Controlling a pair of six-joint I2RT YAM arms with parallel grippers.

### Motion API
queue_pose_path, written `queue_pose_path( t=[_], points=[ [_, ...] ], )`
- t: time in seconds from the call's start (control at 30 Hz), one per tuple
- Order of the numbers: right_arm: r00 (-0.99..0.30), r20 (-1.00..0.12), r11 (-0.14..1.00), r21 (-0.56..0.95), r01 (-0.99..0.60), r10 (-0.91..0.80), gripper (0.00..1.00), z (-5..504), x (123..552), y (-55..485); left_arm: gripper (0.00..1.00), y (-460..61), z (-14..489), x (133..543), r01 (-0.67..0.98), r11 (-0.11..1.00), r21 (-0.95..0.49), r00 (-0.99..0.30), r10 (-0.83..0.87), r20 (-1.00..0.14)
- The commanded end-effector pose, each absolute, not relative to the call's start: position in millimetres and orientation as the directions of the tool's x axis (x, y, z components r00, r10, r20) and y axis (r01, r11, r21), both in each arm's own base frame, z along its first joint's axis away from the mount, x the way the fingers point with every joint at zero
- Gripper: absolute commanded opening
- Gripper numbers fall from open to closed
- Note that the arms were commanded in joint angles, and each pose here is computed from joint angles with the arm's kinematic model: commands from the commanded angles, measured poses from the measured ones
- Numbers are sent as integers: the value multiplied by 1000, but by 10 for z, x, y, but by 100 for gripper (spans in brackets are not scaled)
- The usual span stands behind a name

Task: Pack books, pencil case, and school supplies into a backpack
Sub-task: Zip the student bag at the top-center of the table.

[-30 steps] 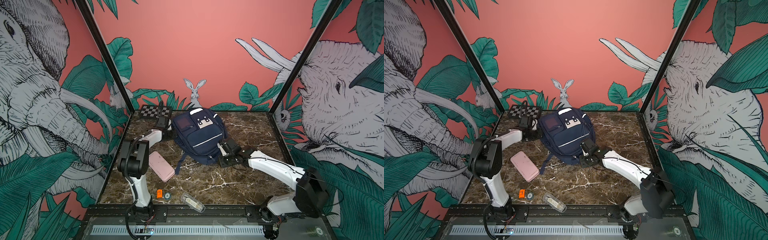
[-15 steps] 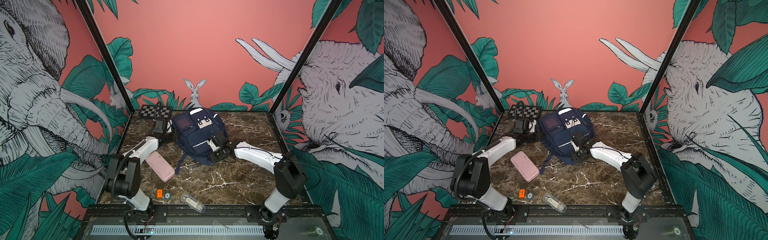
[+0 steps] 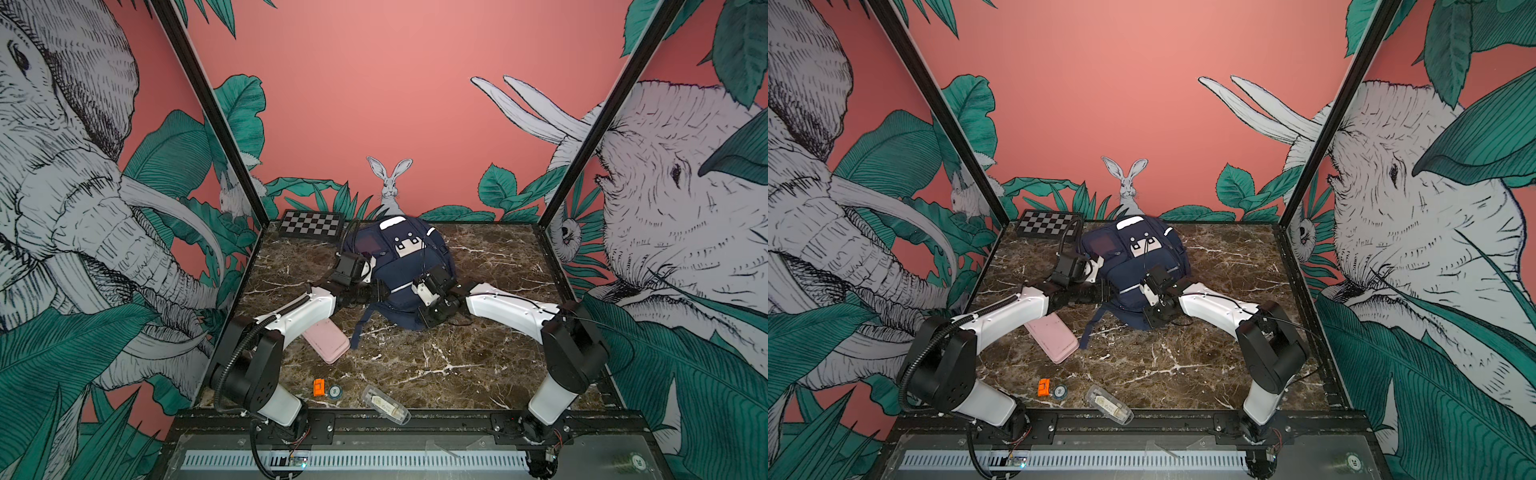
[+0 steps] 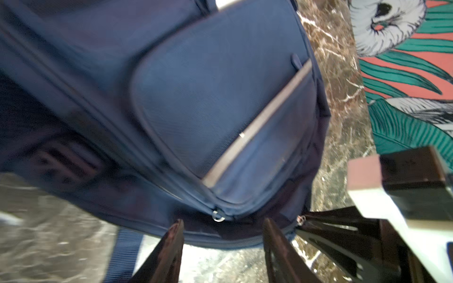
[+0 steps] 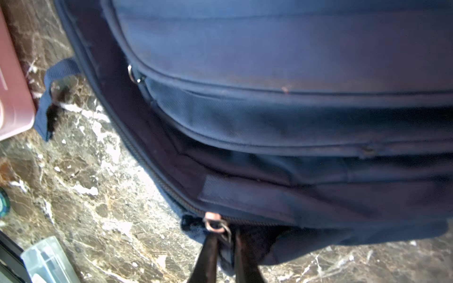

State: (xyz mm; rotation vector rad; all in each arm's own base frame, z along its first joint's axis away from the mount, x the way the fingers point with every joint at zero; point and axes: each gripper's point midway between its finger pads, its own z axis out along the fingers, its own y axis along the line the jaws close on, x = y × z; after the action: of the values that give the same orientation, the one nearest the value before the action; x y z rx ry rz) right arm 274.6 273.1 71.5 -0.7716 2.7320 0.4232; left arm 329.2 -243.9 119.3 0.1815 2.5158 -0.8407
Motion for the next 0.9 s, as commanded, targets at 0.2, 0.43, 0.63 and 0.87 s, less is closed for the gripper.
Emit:
queue_pose_path(
  t=[0.2, 0.43, 0.63, 0.87],
  points=[
    [-812, -338, 800, 219, -559, -475, 0, 810, 2635, 2680, 54, -2605, 1123, 3020, 239, 784, -573, -896, -50, -442],
    [-799, -353, 794, 202, -574, -487, 0, 999, 2591, 2701, 54, -2704, 954, 2973, 171, 774, -610, -913, -109, -394],
    [-761, -356, 758, 184, -626, -542, 0, 1057, 2467, 2898, 55, -2687, 851, 2998, 131, 788, -601, -916, -136, -377],
    [-739, -345, 726, 194, -660, -579, 0, 1002, 2369, 3126, 44, -2751, 742, 2985, 119, 775, -621, -931, -130, -340]
  ],
)
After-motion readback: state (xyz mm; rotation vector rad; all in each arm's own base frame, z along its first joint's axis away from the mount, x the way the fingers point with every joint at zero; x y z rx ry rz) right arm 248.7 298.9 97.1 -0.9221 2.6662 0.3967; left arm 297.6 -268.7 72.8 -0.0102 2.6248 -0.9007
